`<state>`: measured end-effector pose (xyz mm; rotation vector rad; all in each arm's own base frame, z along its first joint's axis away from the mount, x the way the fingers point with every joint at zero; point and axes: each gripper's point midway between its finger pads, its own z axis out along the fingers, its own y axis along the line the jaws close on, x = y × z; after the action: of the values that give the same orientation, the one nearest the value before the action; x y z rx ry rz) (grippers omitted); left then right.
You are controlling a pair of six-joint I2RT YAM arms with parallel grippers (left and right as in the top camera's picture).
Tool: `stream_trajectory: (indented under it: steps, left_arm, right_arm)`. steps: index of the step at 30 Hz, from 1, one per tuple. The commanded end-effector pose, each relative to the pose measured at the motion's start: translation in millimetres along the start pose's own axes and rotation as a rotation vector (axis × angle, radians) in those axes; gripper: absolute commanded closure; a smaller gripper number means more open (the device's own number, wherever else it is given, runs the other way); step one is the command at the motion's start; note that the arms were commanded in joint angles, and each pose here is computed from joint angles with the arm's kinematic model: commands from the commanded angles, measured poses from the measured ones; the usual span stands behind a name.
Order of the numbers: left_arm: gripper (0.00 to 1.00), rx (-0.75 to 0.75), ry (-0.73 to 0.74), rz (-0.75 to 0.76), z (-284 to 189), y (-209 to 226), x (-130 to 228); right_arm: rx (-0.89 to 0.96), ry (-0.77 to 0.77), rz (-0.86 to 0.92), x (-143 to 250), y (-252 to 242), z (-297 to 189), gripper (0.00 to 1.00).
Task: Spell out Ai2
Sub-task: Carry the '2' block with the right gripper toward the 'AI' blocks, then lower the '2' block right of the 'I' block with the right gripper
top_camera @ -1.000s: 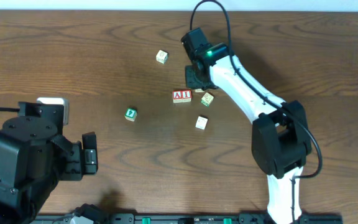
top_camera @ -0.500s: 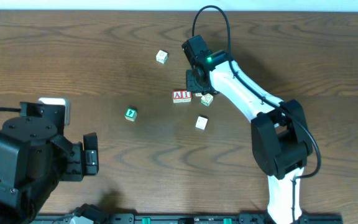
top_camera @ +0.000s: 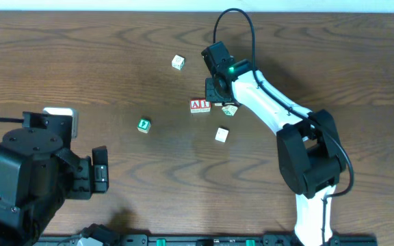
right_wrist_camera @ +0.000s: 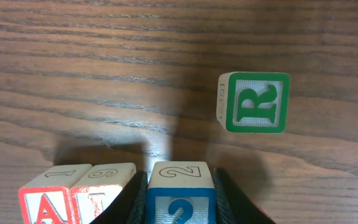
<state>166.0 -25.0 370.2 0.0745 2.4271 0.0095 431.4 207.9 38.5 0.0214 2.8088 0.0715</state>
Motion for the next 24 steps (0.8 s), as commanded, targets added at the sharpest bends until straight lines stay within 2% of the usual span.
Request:
stream_trajectory:
  steps: [1, 6, 9, 24]
  left_arm:
    - [0.05, -0.015, 0.058, 0.021, -3, 5, 15]
    - [0.05, -0.014, 0.052, 0.019, -2, 4, 14]
    - [0.05, -0.014, 0.052, 0.019, -2, 4, 14]
    - [0.05, -0.014, 0.053, 0.019, -2, 4, 14]
  right_arm:
    - [0.003, 0.001, 0.012, 2, 0, 1, 0.96]
    - [0.003, -0.001, 0.013, 1, -1, -1, 0.96]
    - [0.029, 0.019, 0.011, 6, -7, -1, 0.99]
    - [0.171, 0.091, 0.064, 20, -54, -1, 0.98]
